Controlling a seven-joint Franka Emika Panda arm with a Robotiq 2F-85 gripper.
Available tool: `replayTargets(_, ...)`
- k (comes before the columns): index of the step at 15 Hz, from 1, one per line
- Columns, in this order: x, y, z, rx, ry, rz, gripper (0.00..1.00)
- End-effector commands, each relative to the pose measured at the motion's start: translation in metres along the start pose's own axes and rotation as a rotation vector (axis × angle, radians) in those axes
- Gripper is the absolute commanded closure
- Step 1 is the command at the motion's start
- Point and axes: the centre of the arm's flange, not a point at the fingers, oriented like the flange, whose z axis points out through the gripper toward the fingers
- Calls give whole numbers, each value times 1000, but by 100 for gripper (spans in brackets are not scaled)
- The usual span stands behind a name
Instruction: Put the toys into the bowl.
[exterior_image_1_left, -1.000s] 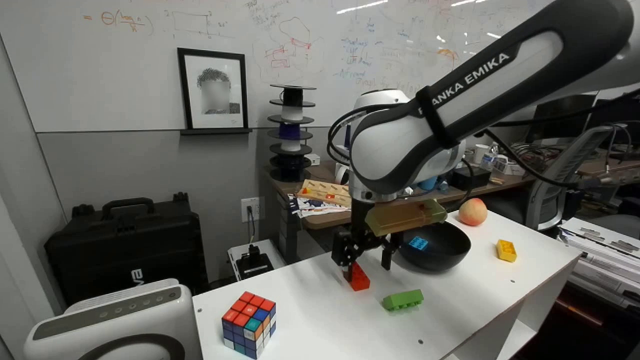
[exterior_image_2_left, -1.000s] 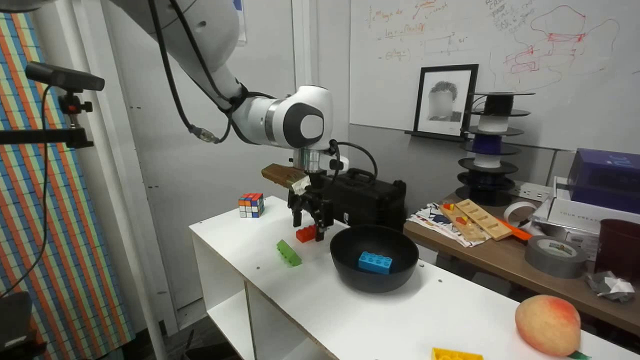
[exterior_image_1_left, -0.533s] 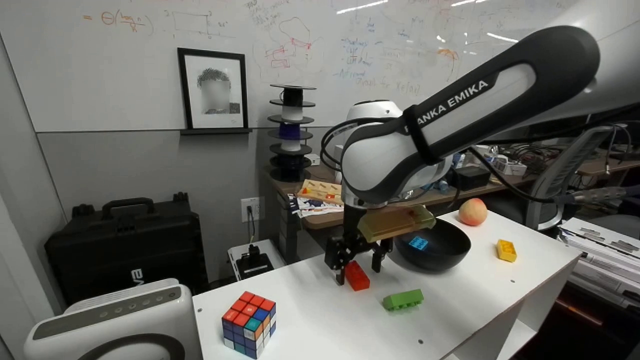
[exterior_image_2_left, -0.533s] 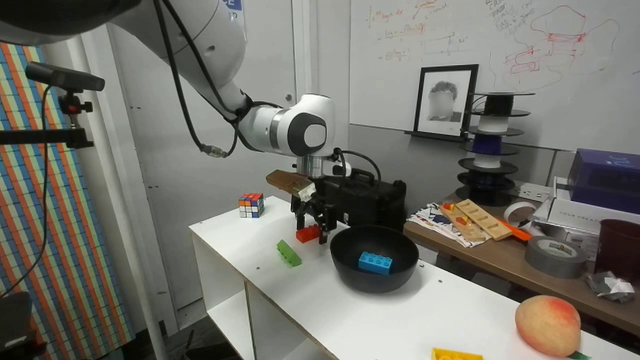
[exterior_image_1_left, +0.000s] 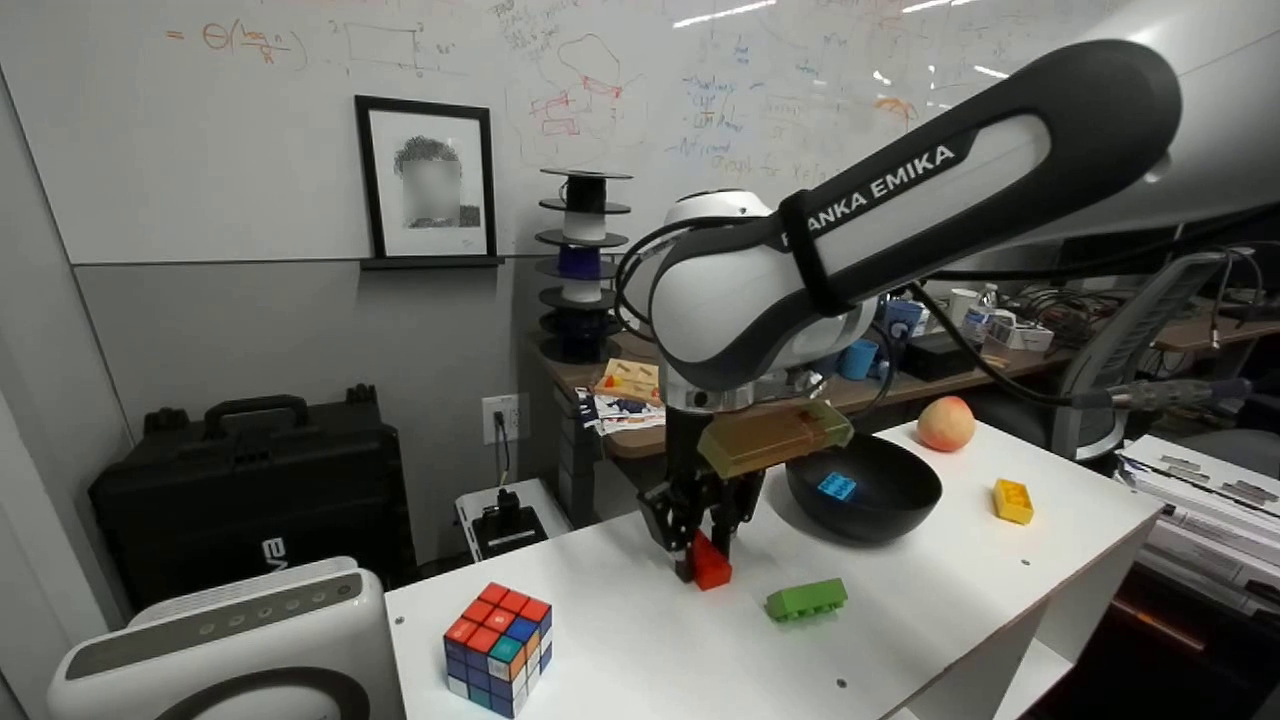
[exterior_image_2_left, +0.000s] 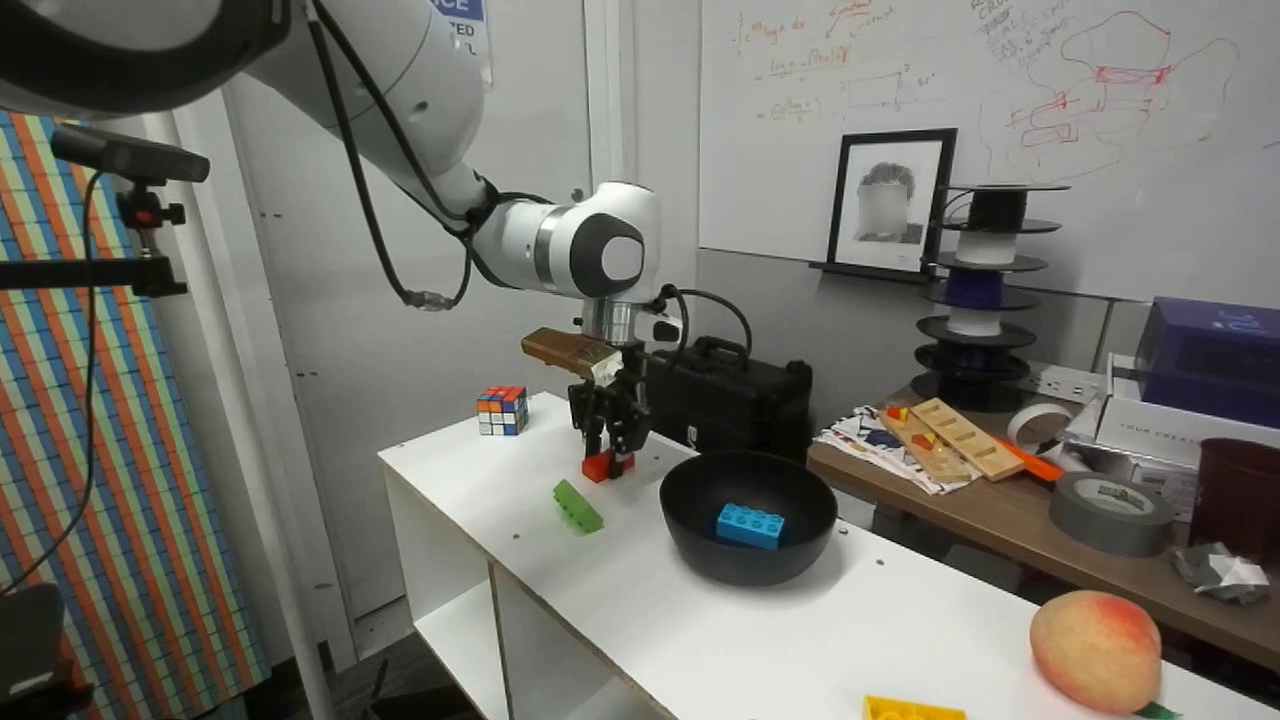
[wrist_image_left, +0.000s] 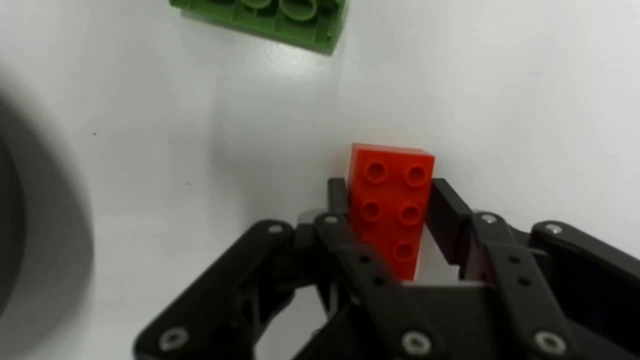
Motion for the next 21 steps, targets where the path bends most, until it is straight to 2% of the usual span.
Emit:
replayTargets(1,-2,-15,-11,23,-40,-26,86)
replayTargets(4,-22,-6,-39,43,4,-2,85)
replayTargets(6,-36,12,-61,56,69,45,85)
replayTargets(8,-49,38,-81,76,153,143,85)
replayTargets(10,-61,68,-89,80,199,256,85)
replayTargets(14,-84,133,-79,107,210,409,85)
replayTargets(16,-86,167,-66,115,225,452,85)
replayTargets(19,-93,200,-50,124,245,521,85)
replayTargets(21,-100,208,-48,110,257,551,85)
